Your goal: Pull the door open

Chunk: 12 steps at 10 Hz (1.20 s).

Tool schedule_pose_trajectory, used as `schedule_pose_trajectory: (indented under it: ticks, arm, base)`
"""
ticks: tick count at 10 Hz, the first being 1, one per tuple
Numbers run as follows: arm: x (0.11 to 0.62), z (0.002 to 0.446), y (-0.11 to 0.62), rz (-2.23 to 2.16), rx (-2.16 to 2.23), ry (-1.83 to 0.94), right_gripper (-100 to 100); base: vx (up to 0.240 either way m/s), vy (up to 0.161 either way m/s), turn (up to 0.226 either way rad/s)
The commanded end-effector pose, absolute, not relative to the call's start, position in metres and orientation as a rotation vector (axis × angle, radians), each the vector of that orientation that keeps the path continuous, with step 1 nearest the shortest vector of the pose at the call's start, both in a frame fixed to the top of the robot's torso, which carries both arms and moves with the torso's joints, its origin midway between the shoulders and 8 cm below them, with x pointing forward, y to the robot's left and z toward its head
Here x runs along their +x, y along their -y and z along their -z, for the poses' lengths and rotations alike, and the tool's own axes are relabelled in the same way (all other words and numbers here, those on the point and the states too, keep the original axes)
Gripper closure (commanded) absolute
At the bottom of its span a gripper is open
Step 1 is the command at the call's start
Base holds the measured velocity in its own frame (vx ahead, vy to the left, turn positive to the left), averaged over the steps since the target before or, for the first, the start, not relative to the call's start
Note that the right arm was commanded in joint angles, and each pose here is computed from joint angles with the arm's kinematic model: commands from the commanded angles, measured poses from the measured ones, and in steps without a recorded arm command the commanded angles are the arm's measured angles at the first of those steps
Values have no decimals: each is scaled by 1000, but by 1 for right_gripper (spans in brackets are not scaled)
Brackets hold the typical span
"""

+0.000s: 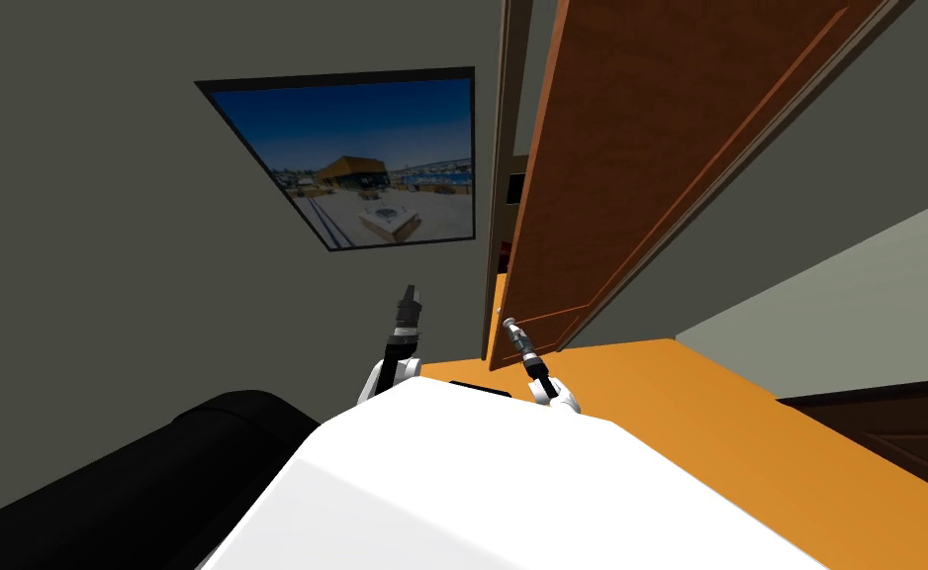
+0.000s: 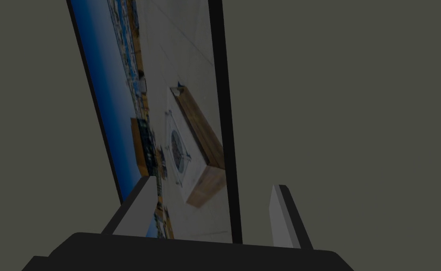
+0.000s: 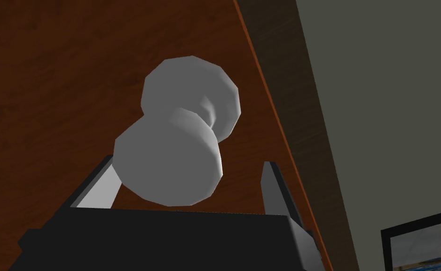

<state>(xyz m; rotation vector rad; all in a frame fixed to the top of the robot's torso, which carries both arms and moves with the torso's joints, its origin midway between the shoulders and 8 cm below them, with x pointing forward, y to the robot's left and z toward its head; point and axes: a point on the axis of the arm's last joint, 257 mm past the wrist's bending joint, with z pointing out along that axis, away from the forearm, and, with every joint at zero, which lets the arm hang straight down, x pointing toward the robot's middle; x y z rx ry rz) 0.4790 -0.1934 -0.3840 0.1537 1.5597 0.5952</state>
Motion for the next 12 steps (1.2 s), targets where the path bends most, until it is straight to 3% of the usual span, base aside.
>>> schedule_pose_trajectory:
  ticks: [1,12]
  arm:
    - [469,396,181,-648,202,-1587,100]
    - [473,396,206,-801,439,-1565,100]
  base:
    - [-40,-17,67]
    - [-39,-1,72]
